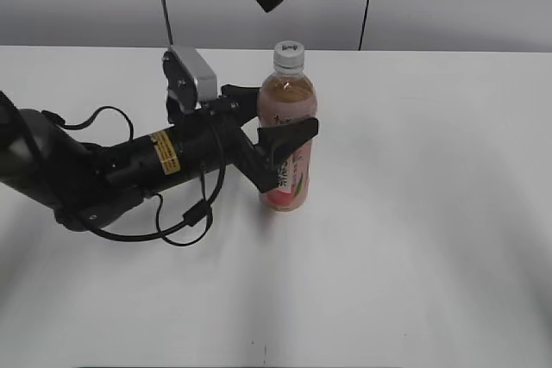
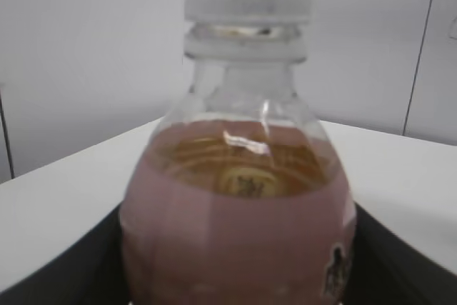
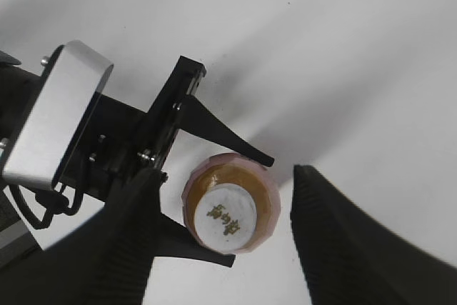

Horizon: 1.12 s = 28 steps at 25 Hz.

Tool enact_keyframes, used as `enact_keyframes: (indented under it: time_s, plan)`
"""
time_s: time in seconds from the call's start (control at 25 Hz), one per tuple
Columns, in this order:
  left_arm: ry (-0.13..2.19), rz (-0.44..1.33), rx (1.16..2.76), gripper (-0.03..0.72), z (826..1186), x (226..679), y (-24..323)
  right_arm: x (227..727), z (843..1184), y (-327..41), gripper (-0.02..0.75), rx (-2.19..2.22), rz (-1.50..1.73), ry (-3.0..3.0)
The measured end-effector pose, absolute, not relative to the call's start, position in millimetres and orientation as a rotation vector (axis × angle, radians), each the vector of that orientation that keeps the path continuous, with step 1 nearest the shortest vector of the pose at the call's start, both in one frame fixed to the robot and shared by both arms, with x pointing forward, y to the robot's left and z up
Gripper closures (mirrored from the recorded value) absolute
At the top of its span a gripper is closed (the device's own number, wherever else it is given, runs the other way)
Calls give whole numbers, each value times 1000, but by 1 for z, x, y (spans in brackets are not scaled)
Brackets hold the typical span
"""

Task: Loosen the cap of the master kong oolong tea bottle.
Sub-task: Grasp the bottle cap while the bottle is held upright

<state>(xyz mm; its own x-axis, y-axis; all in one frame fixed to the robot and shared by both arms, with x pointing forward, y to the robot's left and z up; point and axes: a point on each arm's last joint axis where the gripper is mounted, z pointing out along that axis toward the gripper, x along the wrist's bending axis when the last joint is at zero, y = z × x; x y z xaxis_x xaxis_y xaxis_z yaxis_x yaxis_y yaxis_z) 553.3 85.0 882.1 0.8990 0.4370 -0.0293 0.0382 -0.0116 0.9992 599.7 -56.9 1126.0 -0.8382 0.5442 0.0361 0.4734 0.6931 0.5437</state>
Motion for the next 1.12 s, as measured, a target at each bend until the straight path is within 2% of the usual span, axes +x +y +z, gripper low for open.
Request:
enact_keyframes:
  time_s: [0.16, 1.12]
  plan:
    - [397, 308, 1561, 247, 870, 553, 85, 600, 1126, -57, 297, 837, 836, 2772]
    - [380, 313, 1578, 233, 876, 551, 85, 600, 1126, -57, 298, 838, 831, 2772]
